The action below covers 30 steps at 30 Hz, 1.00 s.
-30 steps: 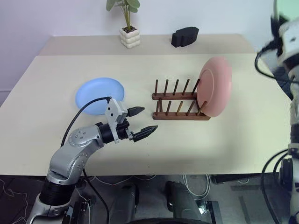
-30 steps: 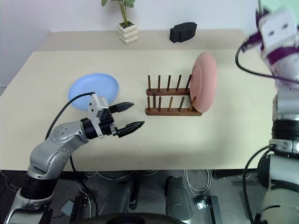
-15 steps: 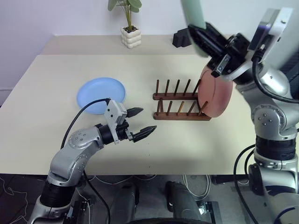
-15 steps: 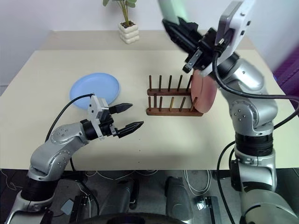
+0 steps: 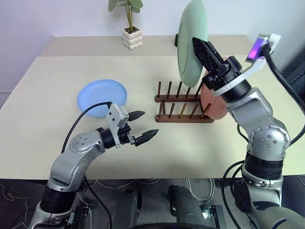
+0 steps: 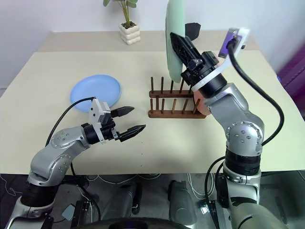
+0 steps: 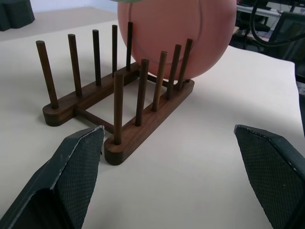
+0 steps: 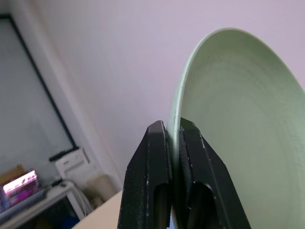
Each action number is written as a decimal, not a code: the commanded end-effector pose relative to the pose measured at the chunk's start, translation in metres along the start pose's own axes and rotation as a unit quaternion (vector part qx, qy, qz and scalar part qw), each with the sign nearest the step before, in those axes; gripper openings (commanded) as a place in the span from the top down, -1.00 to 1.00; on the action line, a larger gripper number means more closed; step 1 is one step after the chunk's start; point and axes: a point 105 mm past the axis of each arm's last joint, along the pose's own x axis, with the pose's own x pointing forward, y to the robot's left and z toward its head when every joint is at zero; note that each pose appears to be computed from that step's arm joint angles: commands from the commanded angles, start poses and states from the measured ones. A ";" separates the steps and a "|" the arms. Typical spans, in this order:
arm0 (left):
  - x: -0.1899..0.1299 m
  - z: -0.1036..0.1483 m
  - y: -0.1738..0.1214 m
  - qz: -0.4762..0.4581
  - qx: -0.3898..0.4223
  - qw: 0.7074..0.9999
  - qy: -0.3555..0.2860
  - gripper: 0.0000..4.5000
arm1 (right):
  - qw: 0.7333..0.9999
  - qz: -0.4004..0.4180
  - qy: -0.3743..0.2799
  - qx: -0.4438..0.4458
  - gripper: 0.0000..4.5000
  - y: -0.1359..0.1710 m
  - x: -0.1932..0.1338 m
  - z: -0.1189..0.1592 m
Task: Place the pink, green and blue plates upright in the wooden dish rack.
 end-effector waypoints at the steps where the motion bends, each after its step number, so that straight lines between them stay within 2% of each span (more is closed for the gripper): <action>1: -0.002 0.012 0.000 0.001 0.022 1.000 -0.018 -1.00 | 0.999 -0.027 -0.007 0.019 0.98 -0.009 -0.007 0.001; 9: -0.002 0.011 0.000 -0.001 0.022 1.000 -0.017 -1.00 | 0.997 -0.052 0.016 0.047 0.98 -0.016 -0.015 -0.016; 22: -0.002 0.011 0.000 0.001 0.022 1.000 -0.016 -1.00 | 0.992 -0.087 0.024 0.093 0.98 -0.029 -0.023 -0.025; 25: -0.002 0.011 0.000 0.001 0.022 1.000 -0.016 -1.00 | 0.991 -0.088 0.027 0.096 0.53 -0.029 -0.025 -0.026; 30: -0.002 0.011 0.000 0.002 0.021 1.000 -0.016 -1.00 | 0.991 -0.088 0.028 0.095 -0.60 -0.029 -0.025 -0.027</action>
